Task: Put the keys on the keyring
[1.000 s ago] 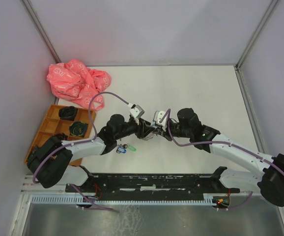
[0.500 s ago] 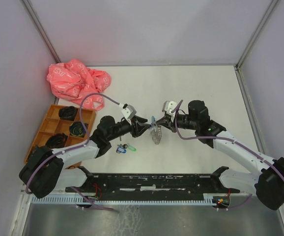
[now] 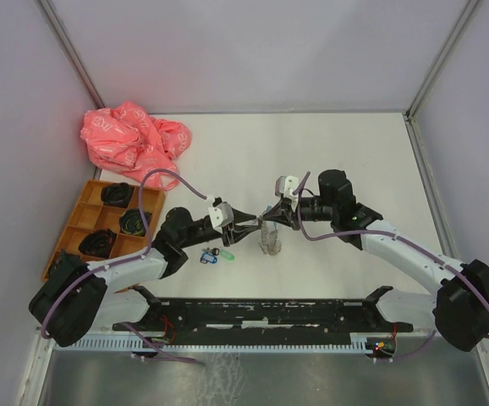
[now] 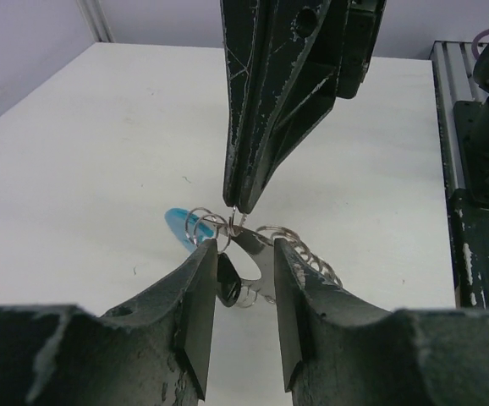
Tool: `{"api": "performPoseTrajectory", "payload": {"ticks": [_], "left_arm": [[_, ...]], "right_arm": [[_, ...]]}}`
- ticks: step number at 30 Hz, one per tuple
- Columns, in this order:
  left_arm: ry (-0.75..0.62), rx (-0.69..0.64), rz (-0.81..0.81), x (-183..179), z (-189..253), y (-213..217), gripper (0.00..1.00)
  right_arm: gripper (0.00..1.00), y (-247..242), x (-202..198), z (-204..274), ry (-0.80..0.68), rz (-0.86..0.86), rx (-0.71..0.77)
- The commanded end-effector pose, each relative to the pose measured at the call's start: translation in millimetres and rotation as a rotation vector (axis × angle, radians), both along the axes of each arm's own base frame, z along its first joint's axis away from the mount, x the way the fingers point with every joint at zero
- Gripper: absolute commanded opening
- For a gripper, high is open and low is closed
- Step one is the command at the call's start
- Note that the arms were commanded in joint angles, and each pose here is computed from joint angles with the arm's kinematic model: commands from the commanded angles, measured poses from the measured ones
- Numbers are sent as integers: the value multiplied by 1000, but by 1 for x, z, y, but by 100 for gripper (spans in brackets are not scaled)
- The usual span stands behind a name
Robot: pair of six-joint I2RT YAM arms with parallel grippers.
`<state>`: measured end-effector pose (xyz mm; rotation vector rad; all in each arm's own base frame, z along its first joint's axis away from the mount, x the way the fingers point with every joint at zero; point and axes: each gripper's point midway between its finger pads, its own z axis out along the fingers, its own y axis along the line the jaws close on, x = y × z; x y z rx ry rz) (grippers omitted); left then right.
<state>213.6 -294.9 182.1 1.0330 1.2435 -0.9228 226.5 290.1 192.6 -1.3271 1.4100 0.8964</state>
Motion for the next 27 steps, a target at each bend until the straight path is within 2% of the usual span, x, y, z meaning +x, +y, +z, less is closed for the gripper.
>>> {"api": "performPoseTrajectory", "payload": {"ticks": [1,8,17,27], "left_arm": [[-173,-26,-9,5,21,-2,39],[-186,-14,-24,8,21,-7,37],[-169,0,-52,8,18,-11,29],[-156,2,-59,7,18,-12,29]], "right_arm": [[1,11,2,36,-99,67,79],[1,9,-3,35,-104,87,74],[1,9,-7,34,-109,111,74],[1,8,-11,34,-115,127,68]]}}
